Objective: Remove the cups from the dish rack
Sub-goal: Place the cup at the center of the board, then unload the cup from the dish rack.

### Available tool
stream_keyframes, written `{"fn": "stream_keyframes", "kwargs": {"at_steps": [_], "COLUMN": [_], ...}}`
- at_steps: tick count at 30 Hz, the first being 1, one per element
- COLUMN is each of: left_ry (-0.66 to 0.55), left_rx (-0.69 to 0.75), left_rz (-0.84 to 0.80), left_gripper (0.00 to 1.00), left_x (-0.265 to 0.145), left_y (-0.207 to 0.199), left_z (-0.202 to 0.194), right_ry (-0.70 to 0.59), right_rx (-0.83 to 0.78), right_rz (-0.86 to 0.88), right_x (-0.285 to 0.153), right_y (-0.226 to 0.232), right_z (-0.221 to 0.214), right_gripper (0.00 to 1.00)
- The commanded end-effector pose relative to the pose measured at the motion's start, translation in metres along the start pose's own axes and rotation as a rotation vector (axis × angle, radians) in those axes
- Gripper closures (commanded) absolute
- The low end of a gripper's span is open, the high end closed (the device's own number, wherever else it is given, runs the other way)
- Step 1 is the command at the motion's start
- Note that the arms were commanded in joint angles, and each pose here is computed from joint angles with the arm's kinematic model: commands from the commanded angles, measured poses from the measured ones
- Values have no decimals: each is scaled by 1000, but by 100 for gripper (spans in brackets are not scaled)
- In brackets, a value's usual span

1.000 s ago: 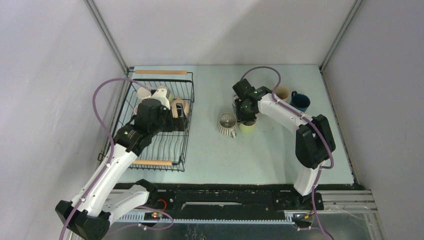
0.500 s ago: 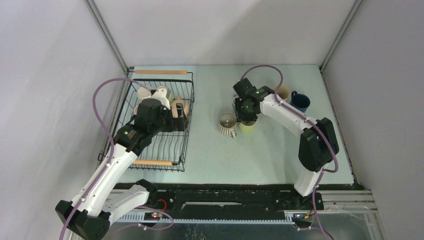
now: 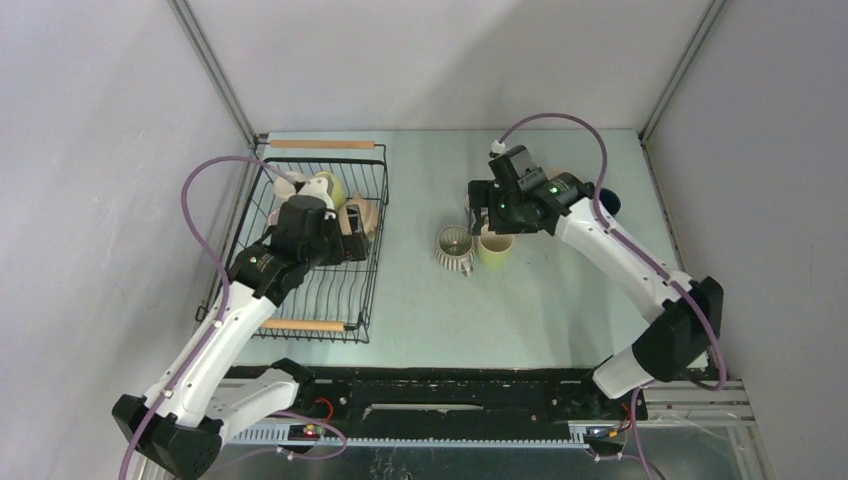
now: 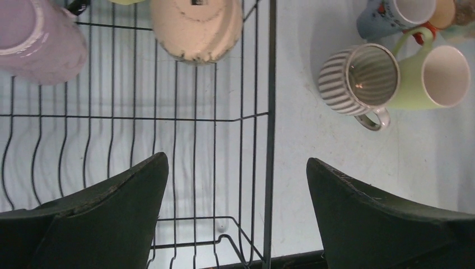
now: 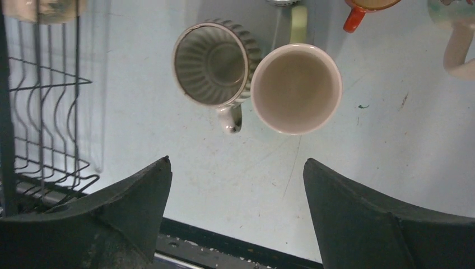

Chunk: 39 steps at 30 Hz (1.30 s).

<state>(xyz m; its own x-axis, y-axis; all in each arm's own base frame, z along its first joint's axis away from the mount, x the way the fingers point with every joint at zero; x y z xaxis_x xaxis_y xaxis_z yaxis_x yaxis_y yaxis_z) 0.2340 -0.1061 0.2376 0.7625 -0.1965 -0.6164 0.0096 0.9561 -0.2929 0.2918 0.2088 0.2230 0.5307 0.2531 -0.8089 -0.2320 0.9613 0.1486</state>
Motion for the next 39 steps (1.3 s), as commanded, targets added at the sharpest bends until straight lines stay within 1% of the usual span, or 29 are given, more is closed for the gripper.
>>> {"fn": "stream_keyframes", "kwargs": {"at_steps": [1, 5, 11, 14, 20, 28, 30, 32, 34, 39], "left_ry": [-94, -106, -123, -116, -111, -56, -52, -42, -39, 25], "left_rx": [-93, -188, -309, -337, -340, -332, -330, -322, -331, -325], "left_rz": [110, 232, 430, 520, 658, 718, 715, 677, 683, 722], "left_gripper": [0, 0, 0, 0, 0, 0, 0, 0, 0, 0], "left_x": [-15, -11, 0, 10, 30, 71, 79, 90, 96, 111], "left_y": [9, 29, 68, 88, 121, 153, 157, 154, 165, 181], "left_z": [31, 38, 52, 60, 75, 83, 86, 90, 93, 87], "right_ry": [-106, -138, -150, -155, -161, -171, -172, -174, -176, -174], "right_rx": [-16, -30, -47, -51, -58, -65, -65, -69, -72, -66], "right_rz": [69, 107, 146, 171, 215, 245, 252, 256, 259, 254], "right_x": [-35, -46, -49, -49, -51, -53, -54, -55, -55, -53], "right_y": [9, 10, 11, 13, 17, 20, 21, 21, 20, 15], "right_z": [12, 10, 4, 2, -3, -4, -5, -5, -6, -8], "right_gripper": [6, 3, 2, 2, 2, 2, 2, 2, 2, 2]}}
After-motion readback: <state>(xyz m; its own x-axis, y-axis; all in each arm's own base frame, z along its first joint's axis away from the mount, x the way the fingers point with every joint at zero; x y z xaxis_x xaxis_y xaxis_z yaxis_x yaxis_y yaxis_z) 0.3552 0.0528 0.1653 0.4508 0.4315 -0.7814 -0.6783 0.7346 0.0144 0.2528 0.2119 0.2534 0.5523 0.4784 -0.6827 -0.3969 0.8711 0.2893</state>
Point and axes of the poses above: each gripper's point midway between its finger pads, its own x axis out along the fingers, its own y axis along the line the jaws close on, z = x × y, the point moved 3 cm from there along -x, back along the fingers, and after that the axes turned 5 degrees about -x, right-handed, at the moved point
